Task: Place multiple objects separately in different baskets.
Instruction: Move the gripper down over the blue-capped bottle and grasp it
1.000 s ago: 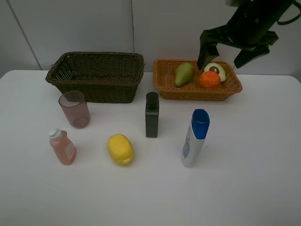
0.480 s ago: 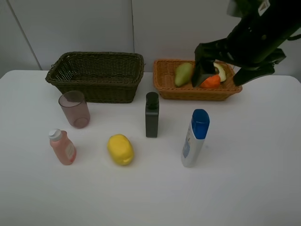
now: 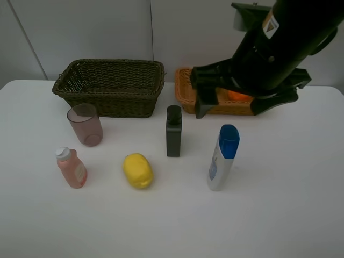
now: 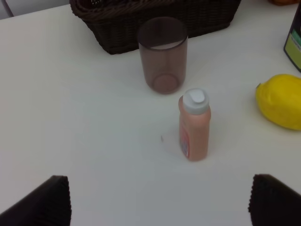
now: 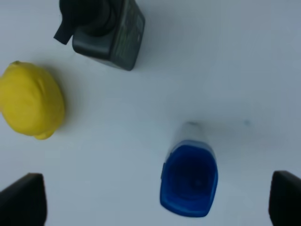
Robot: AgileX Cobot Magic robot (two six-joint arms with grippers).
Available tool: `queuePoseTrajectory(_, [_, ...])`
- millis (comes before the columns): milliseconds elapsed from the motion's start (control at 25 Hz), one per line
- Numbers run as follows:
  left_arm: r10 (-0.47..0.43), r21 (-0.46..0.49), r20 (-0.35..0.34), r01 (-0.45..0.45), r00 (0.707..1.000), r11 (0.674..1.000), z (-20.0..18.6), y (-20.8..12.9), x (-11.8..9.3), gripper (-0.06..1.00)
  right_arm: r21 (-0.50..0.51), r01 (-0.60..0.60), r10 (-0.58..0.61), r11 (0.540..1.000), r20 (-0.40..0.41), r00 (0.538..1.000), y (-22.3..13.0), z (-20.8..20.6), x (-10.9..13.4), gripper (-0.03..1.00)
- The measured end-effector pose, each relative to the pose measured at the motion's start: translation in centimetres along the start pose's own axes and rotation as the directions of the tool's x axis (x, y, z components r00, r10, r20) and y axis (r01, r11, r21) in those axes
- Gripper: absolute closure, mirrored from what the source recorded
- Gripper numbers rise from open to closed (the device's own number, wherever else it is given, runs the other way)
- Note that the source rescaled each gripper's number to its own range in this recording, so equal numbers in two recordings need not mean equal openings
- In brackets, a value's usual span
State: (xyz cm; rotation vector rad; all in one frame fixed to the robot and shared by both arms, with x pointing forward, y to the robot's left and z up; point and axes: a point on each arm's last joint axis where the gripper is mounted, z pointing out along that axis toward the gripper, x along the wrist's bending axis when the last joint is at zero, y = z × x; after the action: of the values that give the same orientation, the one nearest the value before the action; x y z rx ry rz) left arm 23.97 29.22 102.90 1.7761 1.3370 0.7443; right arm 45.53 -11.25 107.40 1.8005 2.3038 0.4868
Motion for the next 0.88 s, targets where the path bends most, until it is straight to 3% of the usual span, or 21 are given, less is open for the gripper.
queuePoseTrajectory(440, [0.0, 0.0, 0.0, 0.0, 1.0, 1.0, 0.0, 0.0, 0.0, -0.05, 0.131, -0.013, 0.008, 0.991, 0.034, 0.999, 0.1, 4.1, 0.9, -0.03])
queuePoseTrajectory(880, [0.0, 0.0, 0.0, 0.0, 1.0, 1.0, 0.0, 0.0, 0.0, -0.05, 0.169, -0.054, 0.051, 0.984, 0.026, 0.998, -1.4, 7.8, 1.0, -0.03])
